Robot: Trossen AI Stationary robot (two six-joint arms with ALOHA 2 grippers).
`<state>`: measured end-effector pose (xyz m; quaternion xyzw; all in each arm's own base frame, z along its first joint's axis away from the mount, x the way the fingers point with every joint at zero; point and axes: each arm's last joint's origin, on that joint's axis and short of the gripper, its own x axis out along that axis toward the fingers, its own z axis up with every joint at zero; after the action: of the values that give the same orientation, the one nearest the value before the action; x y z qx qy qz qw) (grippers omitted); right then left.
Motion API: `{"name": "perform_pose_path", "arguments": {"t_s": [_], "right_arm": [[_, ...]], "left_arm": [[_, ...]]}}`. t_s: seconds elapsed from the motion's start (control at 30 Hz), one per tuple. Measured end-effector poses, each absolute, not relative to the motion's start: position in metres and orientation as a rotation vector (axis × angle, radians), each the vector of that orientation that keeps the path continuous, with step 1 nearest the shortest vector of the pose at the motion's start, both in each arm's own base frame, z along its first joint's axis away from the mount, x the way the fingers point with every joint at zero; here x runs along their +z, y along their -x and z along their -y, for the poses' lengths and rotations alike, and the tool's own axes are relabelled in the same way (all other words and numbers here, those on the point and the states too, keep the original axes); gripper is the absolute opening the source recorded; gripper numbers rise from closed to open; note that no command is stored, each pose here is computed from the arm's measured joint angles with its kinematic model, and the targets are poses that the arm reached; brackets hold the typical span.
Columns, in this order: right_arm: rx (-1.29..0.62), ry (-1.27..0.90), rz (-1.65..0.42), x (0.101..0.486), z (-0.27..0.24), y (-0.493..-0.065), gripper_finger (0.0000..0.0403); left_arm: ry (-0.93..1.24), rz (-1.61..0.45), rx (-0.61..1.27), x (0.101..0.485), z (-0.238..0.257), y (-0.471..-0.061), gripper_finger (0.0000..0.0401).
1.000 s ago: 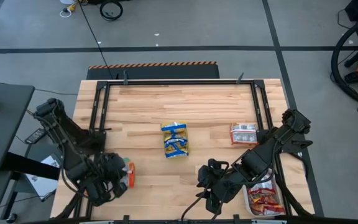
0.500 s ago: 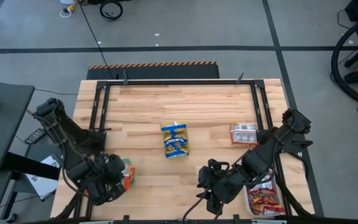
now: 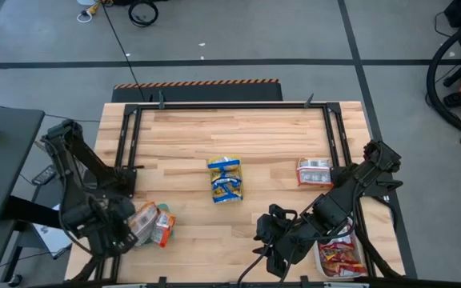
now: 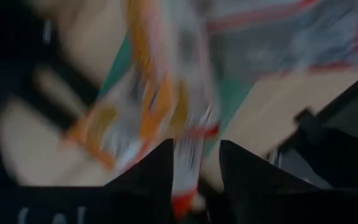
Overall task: Sort Maruchan noodles
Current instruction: Adjust the orange noodle packs in the green bin
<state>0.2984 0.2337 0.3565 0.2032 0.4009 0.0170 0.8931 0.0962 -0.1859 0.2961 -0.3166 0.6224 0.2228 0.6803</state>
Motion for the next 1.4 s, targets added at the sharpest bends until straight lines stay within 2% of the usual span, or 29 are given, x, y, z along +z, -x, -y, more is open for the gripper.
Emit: {"name": "perform_pose_path", "arguments": {"t_s": [0.17, 0.37, 0.63, 1.0, 1.13, 1.4], "right_arm": [[-0.007, -0.399, -0.799, 0.357, -0.232, -0.299, 0.0171], [-0.024, -0.365, -0.777, 0.357, -0.231, -0.299, 0.0171], [-0.027, -0.387, -0.777, 0.357, -0.234, -0.298, 0.0171], [-0.024, -0.387, -0.763, 0.358, -0.242, -0.291, 0.0171], [-0.023, -0.386, -0.763, 0.358, -0.242, -0.291, 0.0171], [-0.024, -0.387, -0.764, 0.357, -0.242, -0.291, 0.0171]], "left_arm": [[0.891, -1.438, 0.662, 0.297, 0.191, -0.083, 0.0177], [0.973, -1.409, 0.791, 0.290, 0.188, -0.083, 0.0224], [1.174, -1.426, 0.736, 0.241, 0.194, -0.106, 0.0228], [1.135, -1.458, 0.839, 0.217, 0.181, -0.107, 0.0227], [1.101, -1.419, 0.853, 0.215, 0.178, -0.107, 0.0196], [1.075, -1.459, 0.842, 0.229, 0.174, -0.106, 0.0040]]}}
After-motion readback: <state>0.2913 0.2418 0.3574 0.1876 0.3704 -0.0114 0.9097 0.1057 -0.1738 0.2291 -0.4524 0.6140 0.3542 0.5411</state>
